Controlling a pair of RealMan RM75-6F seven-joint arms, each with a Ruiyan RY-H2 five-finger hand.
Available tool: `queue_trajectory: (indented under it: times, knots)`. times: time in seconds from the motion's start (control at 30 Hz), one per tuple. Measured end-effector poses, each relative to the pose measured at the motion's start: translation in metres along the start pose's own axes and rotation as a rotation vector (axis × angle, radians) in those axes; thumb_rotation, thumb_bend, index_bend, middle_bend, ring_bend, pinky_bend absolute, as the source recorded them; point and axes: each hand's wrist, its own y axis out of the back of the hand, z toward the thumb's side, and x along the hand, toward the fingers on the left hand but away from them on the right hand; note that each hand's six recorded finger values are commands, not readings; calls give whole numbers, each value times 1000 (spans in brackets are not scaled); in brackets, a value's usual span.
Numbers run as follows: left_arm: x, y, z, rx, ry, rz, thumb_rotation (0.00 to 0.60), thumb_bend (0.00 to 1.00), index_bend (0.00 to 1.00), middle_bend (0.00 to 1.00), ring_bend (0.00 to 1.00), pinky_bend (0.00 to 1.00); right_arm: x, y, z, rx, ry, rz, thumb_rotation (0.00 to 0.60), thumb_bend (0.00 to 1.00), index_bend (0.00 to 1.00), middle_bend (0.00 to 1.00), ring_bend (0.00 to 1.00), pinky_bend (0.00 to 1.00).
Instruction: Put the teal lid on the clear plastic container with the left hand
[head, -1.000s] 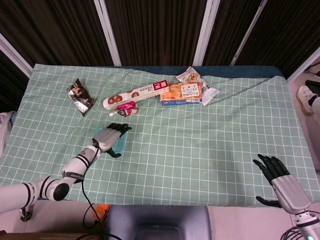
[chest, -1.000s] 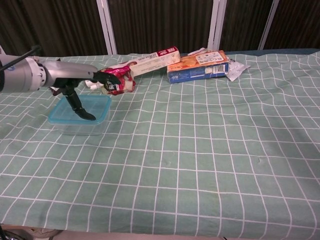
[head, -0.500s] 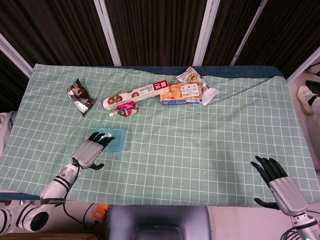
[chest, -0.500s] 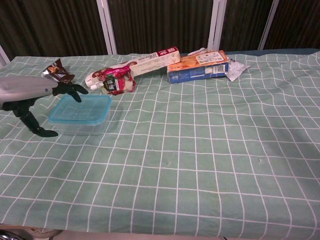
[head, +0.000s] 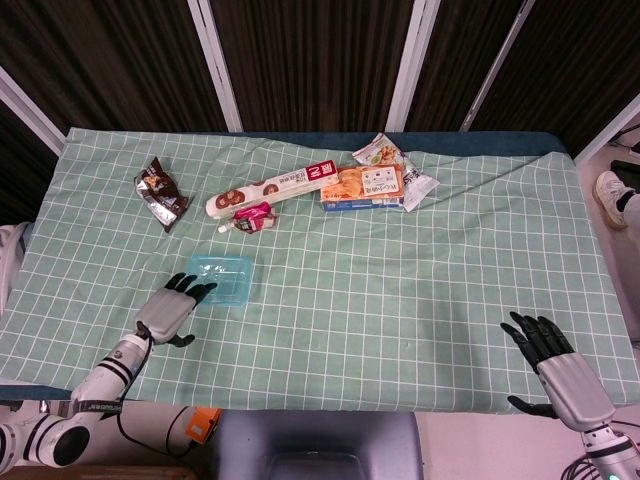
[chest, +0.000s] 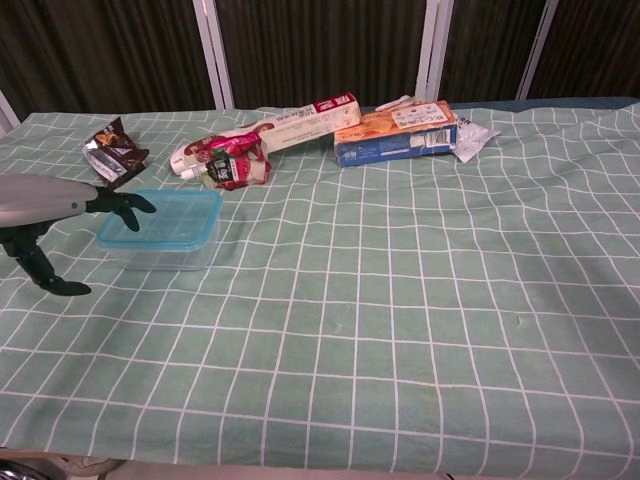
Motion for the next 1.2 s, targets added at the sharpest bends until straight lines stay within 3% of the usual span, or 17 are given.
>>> queue_trajectory:
  times: [0.63,0.73,0.83,1.03,1.2]
  knots:
    - [2,-12,-7,8,23,-64,600,243,0,221,19,28,-2,-1,0,7,-9,4,600,185,30,95,0,0]
    - [3,-9,-7,10,23,-50,600,258,0,219,20,28,-3,-1,0,6,-10,4,600,186,31,96,0,0]
    - [3,2,-5,3,16,-3,600,328,0,212,19,28,-2,-1,-1,3,-11,1,600,186,31,96,0,0]
    - [6,29,0,-56,-19,108,600,616,0,209,16,30,-1,0,0,2,-7,0,600,186,32,96,0,0]
    - [19,33,-6,-88,-3,128,600,683,0,210,16,35,1,3,-1,-8,-6,-13,600,186,32,96,0,0]
